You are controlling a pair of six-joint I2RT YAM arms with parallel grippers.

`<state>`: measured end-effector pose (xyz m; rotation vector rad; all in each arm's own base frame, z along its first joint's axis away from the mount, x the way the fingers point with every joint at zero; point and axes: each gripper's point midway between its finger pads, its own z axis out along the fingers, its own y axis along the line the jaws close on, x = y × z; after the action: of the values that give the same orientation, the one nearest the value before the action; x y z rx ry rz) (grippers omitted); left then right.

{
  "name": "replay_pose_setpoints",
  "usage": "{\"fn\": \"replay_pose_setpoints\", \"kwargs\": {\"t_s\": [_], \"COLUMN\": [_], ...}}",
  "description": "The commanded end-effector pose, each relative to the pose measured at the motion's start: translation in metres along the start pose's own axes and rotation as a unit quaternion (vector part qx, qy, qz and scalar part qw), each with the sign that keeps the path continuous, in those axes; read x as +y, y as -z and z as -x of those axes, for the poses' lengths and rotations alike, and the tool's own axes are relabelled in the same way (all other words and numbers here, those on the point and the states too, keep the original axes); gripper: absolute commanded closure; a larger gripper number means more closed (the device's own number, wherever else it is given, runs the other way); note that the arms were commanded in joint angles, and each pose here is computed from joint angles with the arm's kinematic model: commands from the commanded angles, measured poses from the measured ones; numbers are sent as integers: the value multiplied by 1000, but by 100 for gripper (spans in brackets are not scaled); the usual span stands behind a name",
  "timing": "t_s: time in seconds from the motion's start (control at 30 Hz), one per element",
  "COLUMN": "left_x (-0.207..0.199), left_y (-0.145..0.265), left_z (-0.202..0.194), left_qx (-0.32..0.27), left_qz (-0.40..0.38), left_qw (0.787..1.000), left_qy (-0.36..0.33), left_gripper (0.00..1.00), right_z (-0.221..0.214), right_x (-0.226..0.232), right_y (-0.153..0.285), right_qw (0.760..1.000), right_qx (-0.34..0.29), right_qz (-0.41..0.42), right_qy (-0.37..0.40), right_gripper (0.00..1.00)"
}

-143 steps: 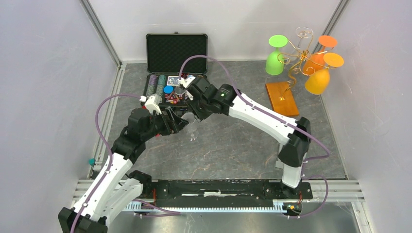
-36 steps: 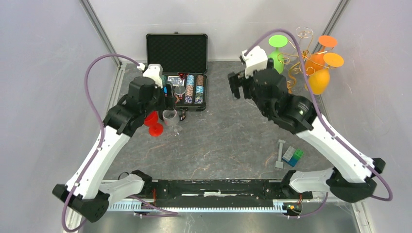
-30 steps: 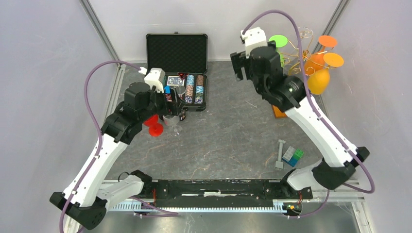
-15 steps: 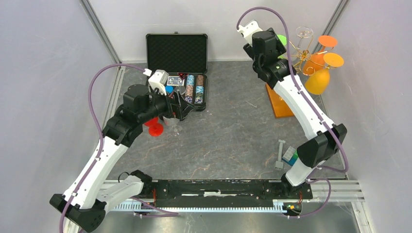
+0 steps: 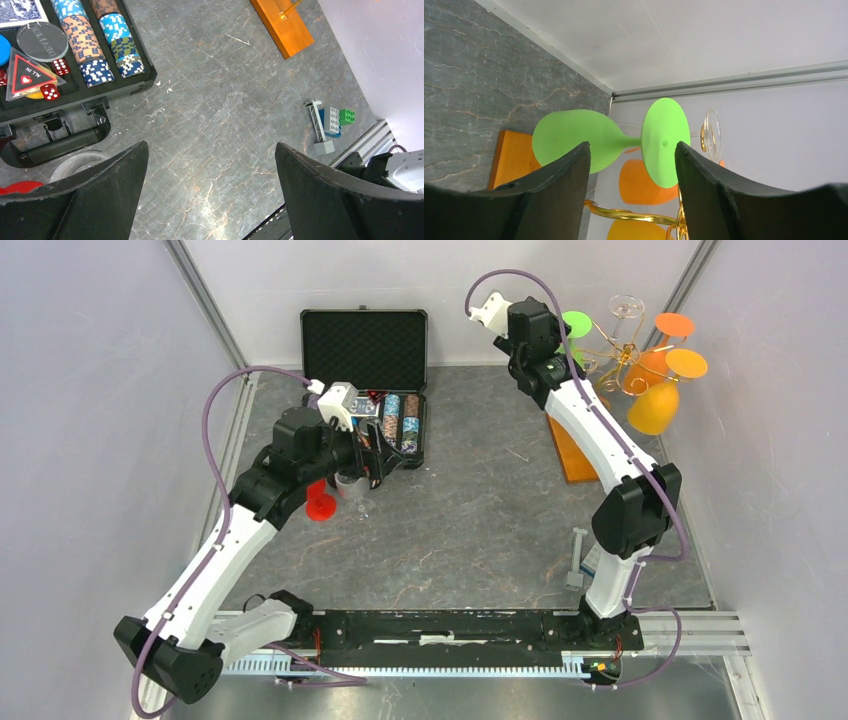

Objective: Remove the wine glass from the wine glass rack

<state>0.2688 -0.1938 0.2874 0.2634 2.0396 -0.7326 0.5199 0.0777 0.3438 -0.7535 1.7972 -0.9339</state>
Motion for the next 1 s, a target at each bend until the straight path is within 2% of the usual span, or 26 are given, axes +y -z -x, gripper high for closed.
{"fn": "replay_pose_setpoints", "kwargs": {"t_s": [0.0, 0.4, 0.47, 0.53, 0.57, 0.97], "left_x": [1, 6, 7, 9, 11, 22], "left_y": [-2, -3, -3, -4, -6, -19], "left_z": [11, 6, 5, 2, 1, -13], "left_qx": [-26, -11, -11, -8, -6, 16], "left_qz": [0, 2, 2, 4, 6, 12], "left_qw": [1000, 1000, 1000, 1000, 1000, 1000], "left_qy": [4, 6, 5, 3, 2, 15], "left_gripper": [0, 0, 0, 0, 0, 0], "right_z": [3, -20, -18, -18, -17, -19], "right_x": [-19, -21, -24, -30, -33, -51], "right_y": [-6, -17, -15, -13, -11, 0], "right_qw": [1000, 998, 999, 999, 999, 996], "right_qx": [-14, 12, 8, 8, 6, 14], "right_qz": [-19, -25, -27, -37, -42, -66], "right_qy": [16, 49, 44, 29, 23, 49], "right_gripper": [38, 64, 75, 97, 100, 100]}}
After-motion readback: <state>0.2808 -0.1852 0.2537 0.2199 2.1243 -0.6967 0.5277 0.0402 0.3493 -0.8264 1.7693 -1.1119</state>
